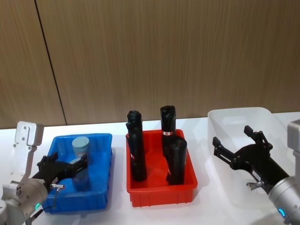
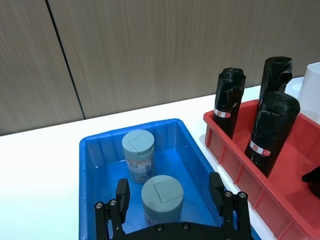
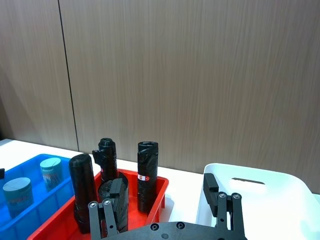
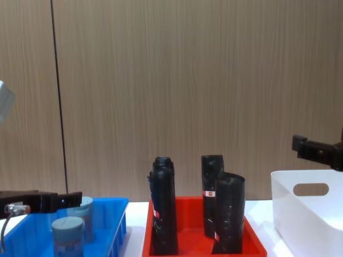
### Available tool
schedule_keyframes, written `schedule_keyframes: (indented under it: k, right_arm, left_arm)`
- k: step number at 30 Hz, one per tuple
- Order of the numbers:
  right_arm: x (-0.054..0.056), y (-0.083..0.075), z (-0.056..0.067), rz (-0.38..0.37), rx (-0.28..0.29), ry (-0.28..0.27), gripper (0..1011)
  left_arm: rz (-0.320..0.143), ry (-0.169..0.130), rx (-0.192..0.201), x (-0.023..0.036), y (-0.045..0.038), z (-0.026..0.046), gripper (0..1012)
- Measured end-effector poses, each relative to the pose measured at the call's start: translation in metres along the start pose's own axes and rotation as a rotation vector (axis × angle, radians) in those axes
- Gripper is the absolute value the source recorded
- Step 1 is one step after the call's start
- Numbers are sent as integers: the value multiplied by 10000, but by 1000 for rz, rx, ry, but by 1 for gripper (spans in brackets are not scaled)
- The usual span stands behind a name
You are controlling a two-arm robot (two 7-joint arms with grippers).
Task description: Pick the cotton swabs from the blue box and place them into the white box.
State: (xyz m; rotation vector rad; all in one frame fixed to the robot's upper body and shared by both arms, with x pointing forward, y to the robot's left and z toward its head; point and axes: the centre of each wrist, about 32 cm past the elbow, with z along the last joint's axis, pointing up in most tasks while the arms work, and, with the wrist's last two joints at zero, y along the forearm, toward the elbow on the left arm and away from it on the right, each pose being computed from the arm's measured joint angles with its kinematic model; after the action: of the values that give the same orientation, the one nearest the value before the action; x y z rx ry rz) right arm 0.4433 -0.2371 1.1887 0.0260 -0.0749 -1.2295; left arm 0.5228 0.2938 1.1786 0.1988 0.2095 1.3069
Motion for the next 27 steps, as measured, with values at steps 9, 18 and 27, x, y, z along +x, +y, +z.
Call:
schedule_keyframes:
  k: [9,18,27]
  right_arm:
    - [0,0,0,0,0,0,1002]
    - [0,0,0,0,0,0,1002]
    - [0,0,0,0,0,0,1002]
  left_arm:
    - [-10,23,45,40,-92,-15,1004]
    - [-5,30,86,80,-196,-51,1004]
    - [0,33,122,116,-278,-93,1004]
